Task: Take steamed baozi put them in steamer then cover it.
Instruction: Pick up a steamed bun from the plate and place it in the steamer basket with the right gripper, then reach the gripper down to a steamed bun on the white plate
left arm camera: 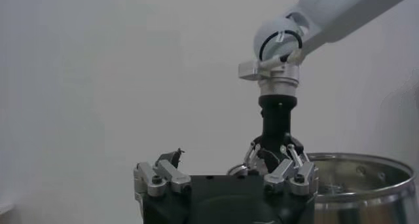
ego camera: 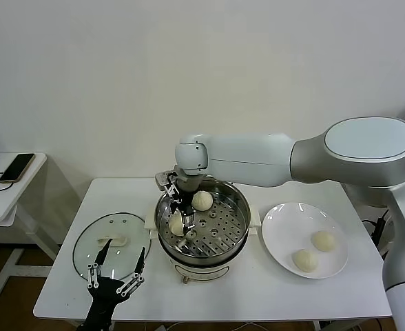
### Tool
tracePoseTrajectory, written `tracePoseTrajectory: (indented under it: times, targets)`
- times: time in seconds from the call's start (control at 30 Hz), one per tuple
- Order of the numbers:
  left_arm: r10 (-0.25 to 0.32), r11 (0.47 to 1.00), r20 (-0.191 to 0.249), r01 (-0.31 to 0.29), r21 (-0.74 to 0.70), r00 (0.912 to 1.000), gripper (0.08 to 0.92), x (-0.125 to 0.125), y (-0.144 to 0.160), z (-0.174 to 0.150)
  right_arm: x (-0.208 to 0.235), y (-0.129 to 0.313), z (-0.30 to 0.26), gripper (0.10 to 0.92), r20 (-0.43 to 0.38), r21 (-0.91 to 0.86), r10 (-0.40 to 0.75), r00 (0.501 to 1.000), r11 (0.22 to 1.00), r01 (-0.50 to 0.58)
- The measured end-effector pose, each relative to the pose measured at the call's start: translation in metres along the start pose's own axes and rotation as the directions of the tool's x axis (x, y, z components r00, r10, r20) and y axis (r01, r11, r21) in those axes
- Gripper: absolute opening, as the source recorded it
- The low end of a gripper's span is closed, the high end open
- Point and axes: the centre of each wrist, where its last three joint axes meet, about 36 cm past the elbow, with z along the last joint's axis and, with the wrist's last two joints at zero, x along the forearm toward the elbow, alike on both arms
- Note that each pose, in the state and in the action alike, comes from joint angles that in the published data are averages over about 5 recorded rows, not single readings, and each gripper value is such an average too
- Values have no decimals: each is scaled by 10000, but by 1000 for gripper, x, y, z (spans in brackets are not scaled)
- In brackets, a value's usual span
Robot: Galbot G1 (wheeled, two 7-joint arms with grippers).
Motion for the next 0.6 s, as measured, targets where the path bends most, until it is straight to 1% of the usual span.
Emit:
tracePoseTrajectory:
  times: [0.13,0.27,0.43,0.6]
  targets:
    - [21,10000,-3,-21,19,10000,823,0,-1,1,32,8,14,823,-60,198,137,9999,9997,-136]
    - [59,10000,29,-60,62,10000,823,-1,-3,0,71,20,42,823,-251,404,215,9995,9990,-205]
    - [100,9999,37,-100,97,9999,823,0,-4,-1,107,45,101,823,-602,244,93,9981,9997,-78]
    - [76,9999,31,-76,114,10000,823,1,-5,-2,122,80,170,823,-974,-252,-103,9952,9997,78]
